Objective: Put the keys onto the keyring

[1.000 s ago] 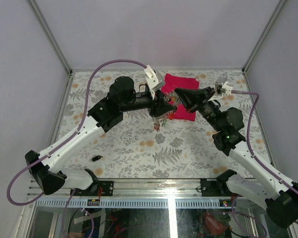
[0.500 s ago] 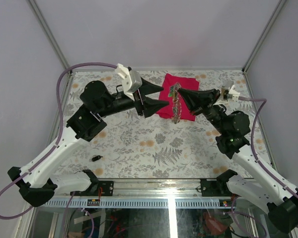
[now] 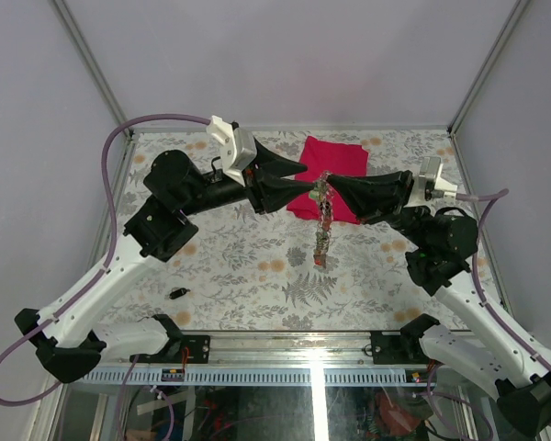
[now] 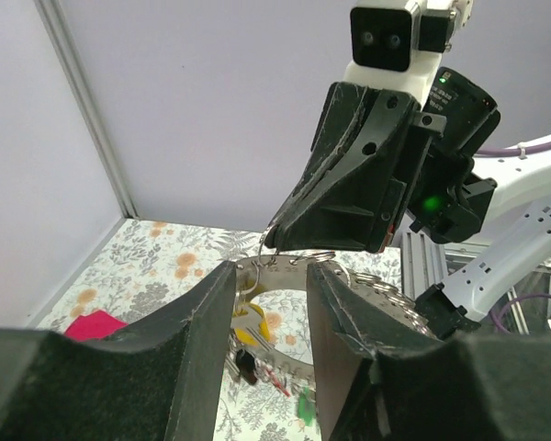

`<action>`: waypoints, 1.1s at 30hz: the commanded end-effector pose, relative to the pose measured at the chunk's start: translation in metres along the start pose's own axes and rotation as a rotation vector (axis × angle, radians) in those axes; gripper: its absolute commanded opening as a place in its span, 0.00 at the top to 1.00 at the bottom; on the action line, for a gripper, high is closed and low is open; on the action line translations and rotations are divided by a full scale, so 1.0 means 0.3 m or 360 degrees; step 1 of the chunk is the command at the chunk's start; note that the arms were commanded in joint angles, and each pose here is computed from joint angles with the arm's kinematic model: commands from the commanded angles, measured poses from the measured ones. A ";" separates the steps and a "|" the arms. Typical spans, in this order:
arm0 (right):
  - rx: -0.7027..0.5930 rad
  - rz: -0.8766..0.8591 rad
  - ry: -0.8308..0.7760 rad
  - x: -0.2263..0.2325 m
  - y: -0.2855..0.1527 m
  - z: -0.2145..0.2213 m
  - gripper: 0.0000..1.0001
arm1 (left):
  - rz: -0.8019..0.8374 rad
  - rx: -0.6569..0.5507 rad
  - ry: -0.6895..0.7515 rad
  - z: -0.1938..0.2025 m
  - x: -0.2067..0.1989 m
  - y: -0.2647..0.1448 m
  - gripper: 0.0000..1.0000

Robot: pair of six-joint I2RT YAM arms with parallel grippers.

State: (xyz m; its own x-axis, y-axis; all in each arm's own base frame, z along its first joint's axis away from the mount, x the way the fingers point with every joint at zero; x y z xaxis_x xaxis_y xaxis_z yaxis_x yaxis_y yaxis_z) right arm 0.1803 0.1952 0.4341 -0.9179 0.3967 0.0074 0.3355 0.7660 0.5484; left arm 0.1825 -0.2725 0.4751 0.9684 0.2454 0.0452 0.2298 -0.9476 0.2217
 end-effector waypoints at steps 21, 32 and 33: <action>-0.0238 -0.0329 -0.0143 0.117 0.036 -0.196 1.00 | 0.0276 -0.0057 0.0051 -0.040 -0.051 0.036 0.72; -0.0194 -0.0360 -0.0113 0.117 0.046 -0.181 1.00 | 0.0320 -0.0066 0.0068 -0.048 -0.063 0.032 0.75; -0.0191 -0.0364 -0.0108 0.118 0.046 -0.179 1.00 | 0.0320 -0.0065 0.0070 -0.046 -0.062 0.031 0.75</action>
State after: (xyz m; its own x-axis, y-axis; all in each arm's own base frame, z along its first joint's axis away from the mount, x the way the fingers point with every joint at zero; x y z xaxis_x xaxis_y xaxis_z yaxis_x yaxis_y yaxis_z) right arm 0.1598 0.2015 0.4487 -0.9608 0.2643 -0.0831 0.1779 0.8185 0.5463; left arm 0.1734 -0.2876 0.4636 0.9955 0.0777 0.0535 0.0674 -0.9826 0.1728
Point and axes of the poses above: each gripper's point midway between its finger pads, its own y axis out along the fingers, its own x axis along the line the jaws close on, z = x × y, the point moved 5 cm from there along -y, back along the fingers
